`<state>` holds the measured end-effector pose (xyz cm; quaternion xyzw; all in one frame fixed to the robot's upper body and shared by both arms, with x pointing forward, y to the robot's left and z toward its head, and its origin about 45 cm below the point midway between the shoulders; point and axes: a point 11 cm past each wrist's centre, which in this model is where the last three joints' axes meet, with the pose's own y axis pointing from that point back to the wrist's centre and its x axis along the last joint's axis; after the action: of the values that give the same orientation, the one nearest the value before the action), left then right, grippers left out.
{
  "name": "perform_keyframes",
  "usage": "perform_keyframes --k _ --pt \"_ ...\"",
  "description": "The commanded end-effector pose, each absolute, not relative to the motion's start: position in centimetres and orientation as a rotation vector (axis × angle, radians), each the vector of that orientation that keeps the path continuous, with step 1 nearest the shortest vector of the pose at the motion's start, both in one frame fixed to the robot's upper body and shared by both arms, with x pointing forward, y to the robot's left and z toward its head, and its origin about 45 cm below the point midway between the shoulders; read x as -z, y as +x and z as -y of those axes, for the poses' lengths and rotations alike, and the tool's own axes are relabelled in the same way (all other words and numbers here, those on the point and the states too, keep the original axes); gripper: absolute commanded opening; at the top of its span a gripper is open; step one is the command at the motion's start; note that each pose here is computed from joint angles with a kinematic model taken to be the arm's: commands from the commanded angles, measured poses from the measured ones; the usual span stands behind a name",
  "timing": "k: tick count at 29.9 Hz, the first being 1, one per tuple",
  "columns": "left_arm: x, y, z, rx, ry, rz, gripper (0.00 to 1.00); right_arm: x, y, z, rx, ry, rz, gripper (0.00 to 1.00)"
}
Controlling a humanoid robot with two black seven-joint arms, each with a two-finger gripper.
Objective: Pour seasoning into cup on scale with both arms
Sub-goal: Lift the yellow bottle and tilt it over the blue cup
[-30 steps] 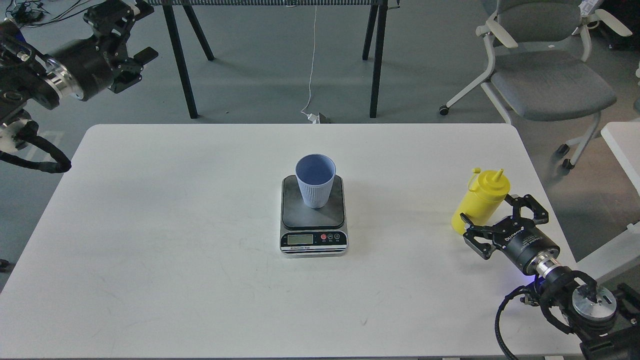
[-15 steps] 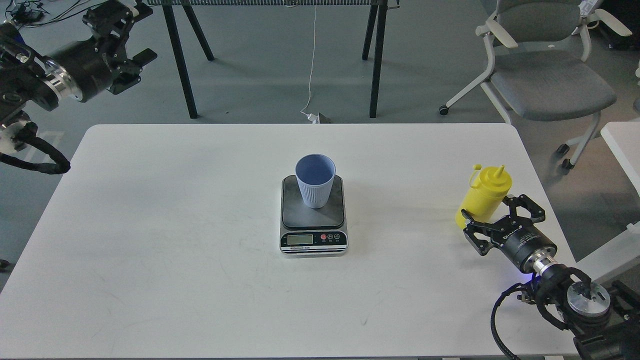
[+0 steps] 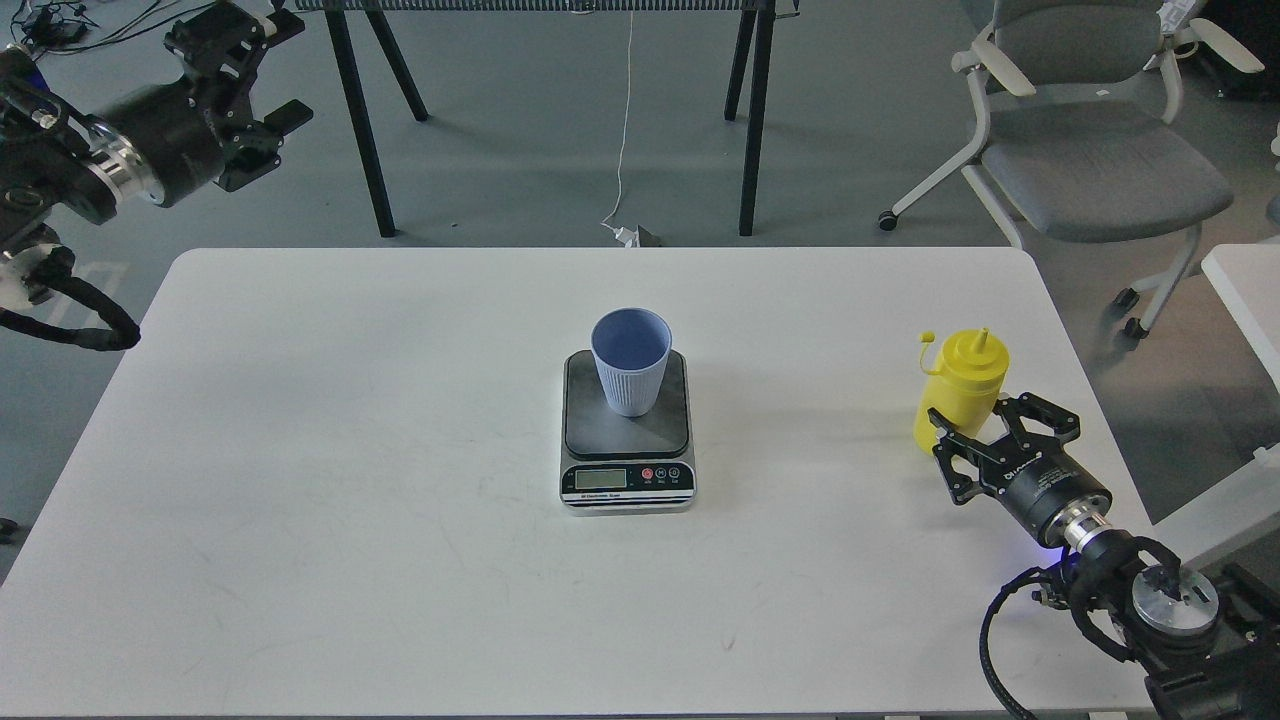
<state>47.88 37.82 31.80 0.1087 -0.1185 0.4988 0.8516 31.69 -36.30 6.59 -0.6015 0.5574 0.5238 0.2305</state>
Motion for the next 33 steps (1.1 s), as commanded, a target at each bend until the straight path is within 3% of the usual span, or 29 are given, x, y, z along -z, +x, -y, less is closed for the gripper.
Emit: perform_keyframes --k 1,8,16,26,33 --pt "-31.8 47.9 -37.8 -1.05 0.227 0.25 0.99 -7.7 32.5 36.9 -1.404 -1.667 -1.528 0.2" --pt "-32.0 47.9 -37.8 -1.053 0.218 0.25 0.99 -15.2 37.8 38.6 -1.206 -1.856 -1.497 0.2" --pt "-32.2 47.9 -36.8 -1.032 0.196 0.247 0.99 -24.4 44.1 35.7 -0.867 -2.29 -1.49 0.18" --pt "-32.7 48.1 -36.8 -1.04 0.169 0.25 0.99 -31.3 47.4 30.4 -0.355 -2.785 -1.506 0.18" --pt "-32.9 48.2 -36.7 -1.043 0.154 0.25 0.99 -33.3 48.6 25.6 -0.043 -3.119 -1.449 0.18"
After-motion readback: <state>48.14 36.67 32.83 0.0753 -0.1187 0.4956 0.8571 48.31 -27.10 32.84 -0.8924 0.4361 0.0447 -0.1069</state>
